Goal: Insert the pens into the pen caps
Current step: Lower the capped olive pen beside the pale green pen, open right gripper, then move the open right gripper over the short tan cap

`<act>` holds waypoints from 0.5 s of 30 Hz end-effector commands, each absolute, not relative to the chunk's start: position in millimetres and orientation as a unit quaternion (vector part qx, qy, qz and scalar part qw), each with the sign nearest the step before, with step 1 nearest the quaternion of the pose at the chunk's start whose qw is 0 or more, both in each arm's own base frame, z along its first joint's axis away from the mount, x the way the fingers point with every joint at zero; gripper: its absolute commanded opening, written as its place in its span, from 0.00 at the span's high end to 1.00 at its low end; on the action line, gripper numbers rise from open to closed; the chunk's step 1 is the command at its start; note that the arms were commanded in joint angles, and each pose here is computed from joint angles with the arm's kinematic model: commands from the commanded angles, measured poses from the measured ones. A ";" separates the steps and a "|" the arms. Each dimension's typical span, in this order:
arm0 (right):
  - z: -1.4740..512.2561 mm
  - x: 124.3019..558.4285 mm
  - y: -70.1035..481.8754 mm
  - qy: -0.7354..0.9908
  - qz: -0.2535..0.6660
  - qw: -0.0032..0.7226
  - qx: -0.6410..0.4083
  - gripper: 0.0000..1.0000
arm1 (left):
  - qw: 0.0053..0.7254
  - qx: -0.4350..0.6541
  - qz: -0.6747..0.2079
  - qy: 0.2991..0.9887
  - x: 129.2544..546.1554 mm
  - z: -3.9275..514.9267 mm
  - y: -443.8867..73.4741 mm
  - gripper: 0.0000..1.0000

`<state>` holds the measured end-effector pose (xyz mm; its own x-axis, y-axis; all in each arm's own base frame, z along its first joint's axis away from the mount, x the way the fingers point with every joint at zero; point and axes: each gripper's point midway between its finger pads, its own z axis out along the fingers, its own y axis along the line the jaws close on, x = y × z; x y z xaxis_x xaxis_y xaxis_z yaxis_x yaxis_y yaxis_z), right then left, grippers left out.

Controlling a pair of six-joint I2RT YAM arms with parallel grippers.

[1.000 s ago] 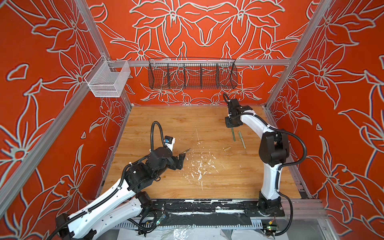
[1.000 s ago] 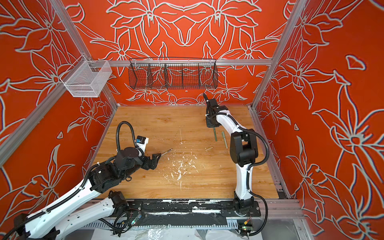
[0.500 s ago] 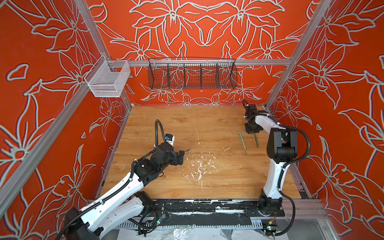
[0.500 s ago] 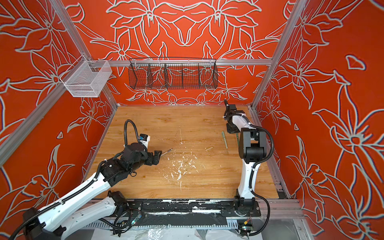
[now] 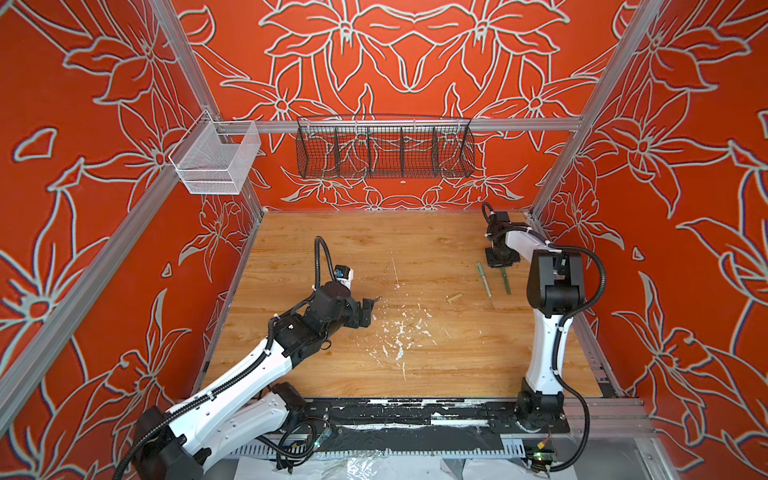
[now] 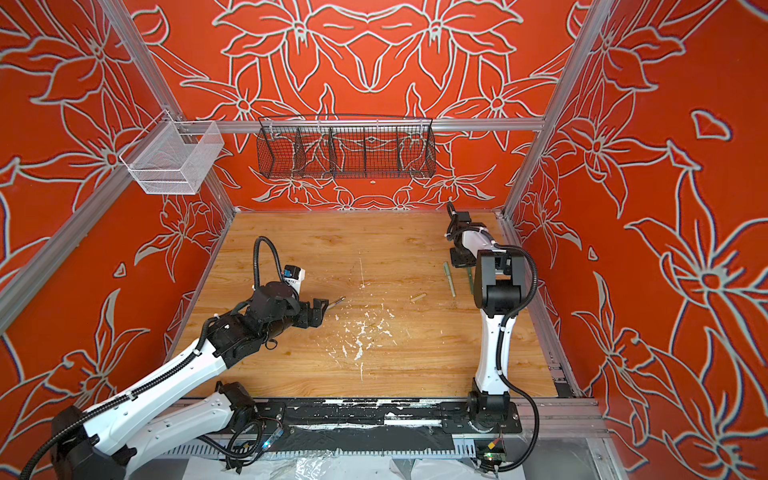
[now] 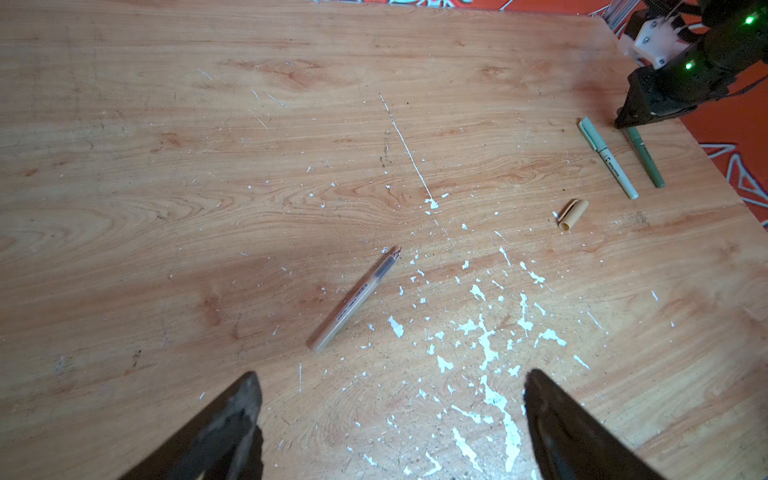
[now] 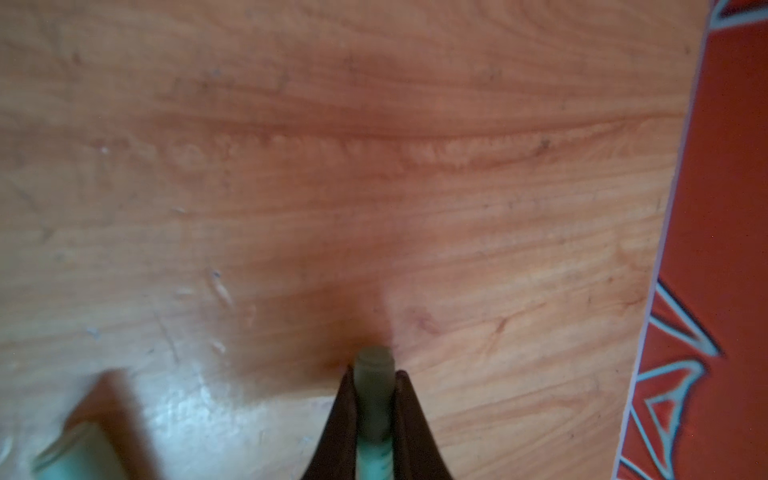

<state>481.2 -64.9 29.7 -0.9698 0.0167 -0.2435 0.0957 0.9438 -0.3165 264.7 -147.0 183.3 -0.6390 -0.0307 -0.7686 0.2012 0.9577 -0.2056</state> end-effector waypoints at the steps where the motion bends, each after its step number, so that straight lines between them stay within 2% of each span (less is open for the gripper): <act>1: 23.5 480.4 -62.3 0.983 -0.149 0.105 0.021 0.82 | 0.432 0.039 -0.136 0.891 266.1 193.4 -142.6 0.03; 6: 37.3 484.0 -58.2 0.983 -0.135 0.116 0.029 0.63 | 0.435 0.040 -0.133 0.889 265.6 199.2 -140.5 0.03; 10: 51.3 484.9 -54.3 0.984 -0.122 0.127 0.037 0.60 | 0.442 0.044 -0.132 0.886 266.8 209.8 -140.7 0.03; 15: 92.2 477.7 -34.3 0.983 -0.059 0.159 0.072 0.59 | 0.447 0.047 -0.138 0.883 267.7 229.3 -142.8 0.03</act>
<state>484.3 -47.4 48.1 -0.9614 0.0619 -0.2679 0.1181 0.9728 -0.1993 267.4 -145.7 215.2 -0.6072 -0.0381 -0.7936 0.2084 0.9562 -0.2054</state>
